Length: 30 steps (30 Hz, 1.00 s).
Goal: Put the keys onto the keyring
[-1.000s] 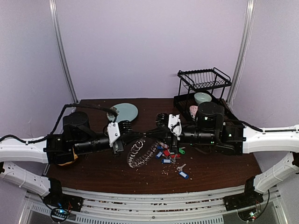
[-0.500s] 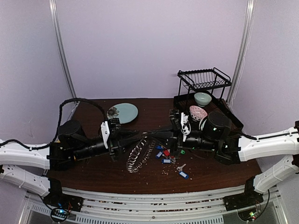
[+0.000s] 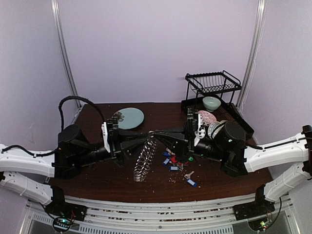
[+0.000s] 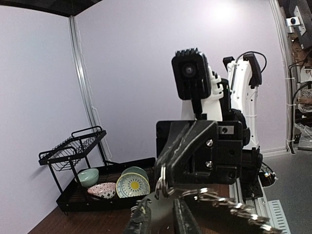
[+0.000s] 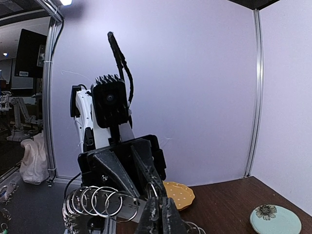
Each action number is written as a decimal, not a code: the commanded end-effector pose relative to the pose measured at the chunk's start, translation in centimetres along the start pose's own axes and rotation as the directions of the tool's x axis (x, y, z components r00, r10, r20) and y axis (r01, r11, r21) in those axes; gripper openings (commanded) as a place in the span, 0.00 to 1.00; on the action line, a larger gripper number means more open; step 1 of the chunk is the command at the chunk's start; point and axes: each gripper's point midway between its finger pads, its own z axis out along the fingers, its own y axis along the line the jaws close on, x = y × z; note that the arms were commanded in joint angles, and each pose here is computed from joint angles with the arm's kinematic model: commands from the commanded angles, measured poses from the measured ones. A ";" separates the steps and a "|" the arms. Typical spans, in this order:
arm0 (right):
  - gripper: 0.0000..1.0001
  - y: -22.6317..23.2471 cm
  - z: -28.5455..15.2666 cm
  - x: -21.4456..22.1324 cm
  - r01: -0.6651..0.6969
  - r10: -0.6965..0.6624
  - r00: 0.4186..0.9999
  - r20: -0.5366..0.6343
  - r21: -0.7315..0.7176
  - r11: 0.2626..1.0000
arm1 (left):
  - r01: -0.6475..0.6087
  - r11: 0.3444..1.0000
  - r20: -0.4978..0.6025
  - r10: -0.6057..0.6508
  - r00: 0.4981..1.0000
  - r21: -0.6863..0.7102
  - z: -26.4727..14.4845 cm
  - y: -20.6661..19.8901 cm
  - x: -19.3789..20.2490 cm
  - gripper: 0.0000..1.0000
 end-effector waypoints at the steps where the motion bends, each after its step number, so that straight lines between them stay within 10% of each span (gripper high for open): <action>1: 0.00 -0.4 0.1 -1.3 -0.002 0.000 0.999 0.054 0.041 0.999 | -0.027 1.000 0.137 0.026 0.990 0.009 -0.6 -0.3 -3.4 0.17; 18: 0.00 1.1 0.5 -1.1 0.039 -0.039 0.999 0.025 -0.029 0.999 | -0.025 1.000 0.057 0.025 0.998 -0.006 1.0 0.3 -2.0 0.08; 30: 0.00 0.5 0.4 -1.9 0.086 -0.086 0.996 0.010 0.012 0.996 | -0.071 0.997 0.088 0.069 0.994 0.021 -2.0 -0.1 -3.0 0.28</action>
